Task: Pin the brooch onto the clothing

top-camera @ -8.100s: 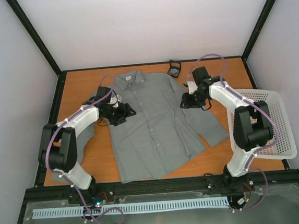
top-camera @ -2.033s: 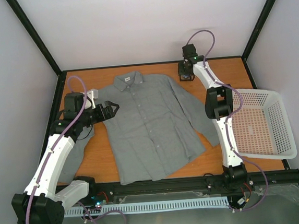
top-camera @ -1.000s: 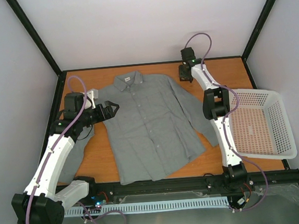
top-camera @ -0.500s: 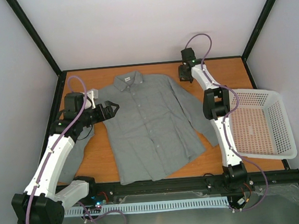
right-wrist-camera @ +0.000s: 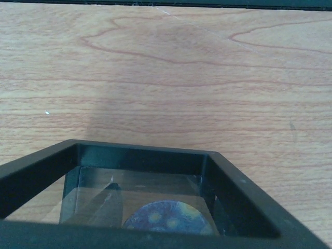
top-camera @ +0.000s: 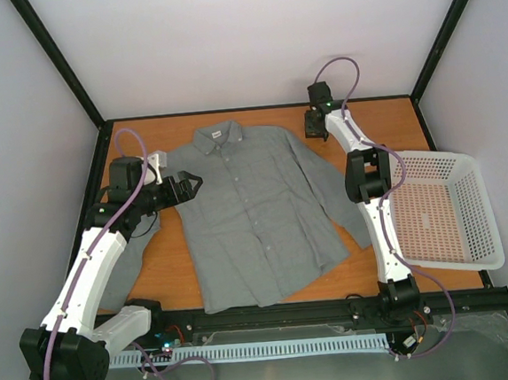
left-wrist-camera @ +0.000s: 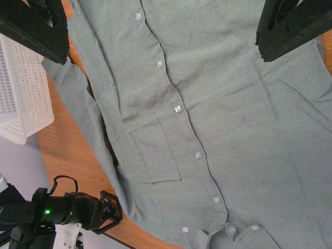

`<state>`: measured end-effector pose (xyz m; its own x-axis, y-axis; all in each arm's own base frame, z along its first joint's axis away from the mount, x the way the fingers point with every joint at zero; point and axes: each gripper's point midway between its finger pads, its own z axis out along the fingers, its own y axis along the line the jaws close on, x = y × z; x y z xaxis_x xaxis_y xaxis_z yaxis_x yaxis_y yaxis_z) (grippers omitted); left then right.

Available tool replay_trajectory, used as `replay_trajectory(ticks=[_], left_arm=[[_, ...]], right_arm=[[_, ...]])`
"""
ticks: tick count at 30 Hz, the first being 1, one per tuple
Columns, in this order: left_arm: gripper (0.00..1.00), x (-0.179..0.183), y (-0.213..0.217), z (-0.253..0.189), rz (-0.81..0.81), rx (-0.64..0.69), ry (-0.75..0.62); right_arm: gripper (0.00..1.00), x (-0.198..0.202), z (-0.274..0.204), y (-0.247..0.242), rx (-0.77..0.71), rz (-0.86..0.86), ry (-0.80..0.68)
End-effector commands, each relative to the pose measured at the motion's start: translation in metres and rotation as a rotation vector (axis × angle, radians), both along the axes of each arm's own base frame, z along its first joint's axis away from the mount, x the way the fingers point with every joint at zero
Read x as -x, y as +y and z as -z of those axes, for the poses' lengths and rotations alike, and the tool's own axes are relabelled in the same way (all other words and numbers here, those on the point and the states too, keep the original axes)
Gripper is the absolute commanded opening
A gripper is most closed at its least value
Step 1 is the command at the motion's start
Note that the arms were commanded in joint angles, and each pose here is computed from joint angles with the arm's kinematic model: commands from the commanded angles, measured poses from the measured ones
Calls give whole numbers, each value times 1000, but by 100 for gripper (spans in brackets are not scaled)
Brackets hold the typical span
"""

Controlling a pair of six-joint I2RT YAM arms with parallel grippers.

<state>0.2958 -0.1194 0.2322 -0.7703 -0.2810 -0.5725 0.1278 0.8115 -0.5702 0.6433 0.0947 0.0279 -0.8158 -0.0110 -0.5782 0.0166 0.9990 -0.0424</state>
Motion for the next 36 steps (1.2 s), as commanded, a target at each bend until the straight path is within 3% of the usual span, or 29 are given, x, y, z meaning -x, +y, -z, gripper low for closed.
replay_trajectory(ticks=[1,14,23,36], left_arm=[[98,-7,-1,-19,-8,20,-49],[98,-8,-2,-24,-4,23,-55],[98,-10,-3,-29,5,23,-64],[98,-26,-16,-39,54,71,-54]], right_arm=[[44,10,-10,-2,29,-1,29],[44,7,-66,-1,-9,15,-58],[42,18,-72,10,-71,-31,-28],[40,97,-115,66,-468,-172,57]])
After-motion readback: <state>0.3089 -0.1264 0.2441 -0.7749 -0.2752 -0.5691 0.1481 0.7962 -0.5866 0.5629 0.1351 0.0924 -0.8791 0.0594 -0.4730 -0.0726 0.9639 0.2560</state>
